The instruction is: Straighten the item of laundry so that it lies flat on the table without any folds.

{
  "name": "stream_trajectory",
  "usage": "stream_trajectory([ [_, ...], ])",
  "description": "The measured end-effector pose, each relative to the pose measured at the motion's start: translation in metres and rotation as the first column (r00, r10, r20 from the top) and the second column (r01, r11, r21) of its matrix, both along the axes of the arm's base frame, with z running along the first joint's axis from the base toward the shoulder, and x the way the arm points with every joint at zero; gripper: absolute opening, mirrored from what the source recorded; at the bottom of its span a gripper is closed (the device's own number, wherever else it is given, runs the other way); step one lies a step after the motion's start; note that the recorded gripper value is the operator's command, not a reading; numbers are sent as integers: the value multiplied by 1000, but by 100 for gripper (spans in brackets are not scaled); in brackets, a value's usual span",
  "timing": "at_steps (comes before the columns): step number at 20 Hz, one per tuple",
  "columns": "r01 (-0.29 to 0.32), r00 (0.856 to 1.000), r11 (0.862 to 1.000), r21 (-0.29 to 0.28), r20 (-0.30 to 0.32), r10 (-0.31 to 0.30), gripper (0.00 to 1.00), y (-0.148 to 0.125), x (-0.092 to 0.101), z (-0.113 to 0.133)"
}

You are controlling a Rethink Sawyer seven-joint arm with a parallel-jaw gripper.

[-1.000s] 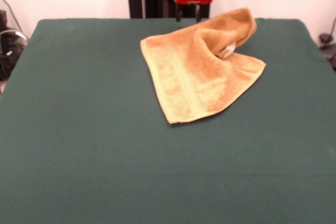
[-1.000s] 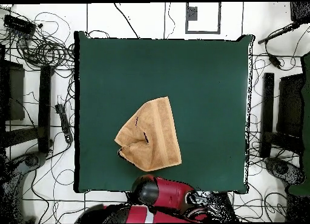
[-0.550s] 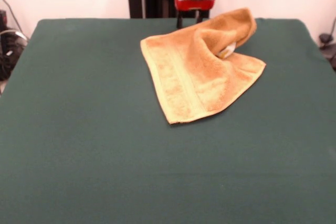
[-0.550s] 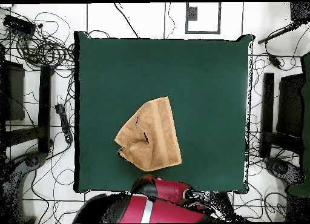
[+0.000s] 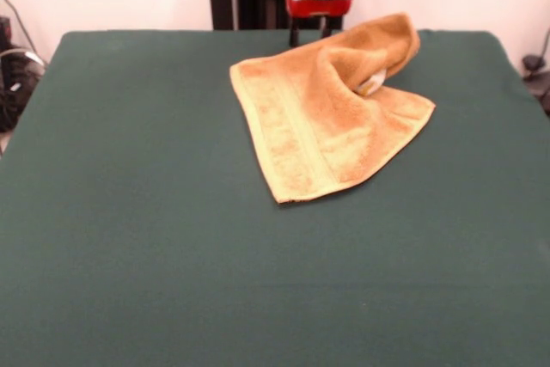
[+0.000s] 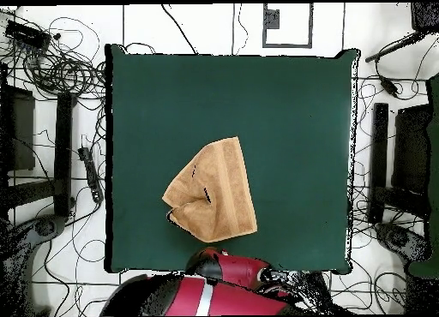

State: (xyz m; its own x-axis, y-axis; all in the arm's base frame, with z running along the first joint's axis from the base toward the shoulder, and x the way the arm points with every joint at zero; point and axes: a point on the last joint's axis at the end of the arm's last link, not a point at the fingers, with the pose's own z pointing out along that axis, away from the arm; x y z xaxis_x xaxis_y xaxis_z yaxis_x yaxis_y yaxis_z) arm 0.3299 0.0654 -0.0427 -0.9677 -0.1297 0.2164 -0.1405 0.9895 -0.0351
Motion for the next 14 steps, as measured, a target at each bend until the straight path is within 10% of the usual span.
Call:
stream_trajectory([
  [14,-10,998,1000,-7,66,10,100,2,20,25],
])
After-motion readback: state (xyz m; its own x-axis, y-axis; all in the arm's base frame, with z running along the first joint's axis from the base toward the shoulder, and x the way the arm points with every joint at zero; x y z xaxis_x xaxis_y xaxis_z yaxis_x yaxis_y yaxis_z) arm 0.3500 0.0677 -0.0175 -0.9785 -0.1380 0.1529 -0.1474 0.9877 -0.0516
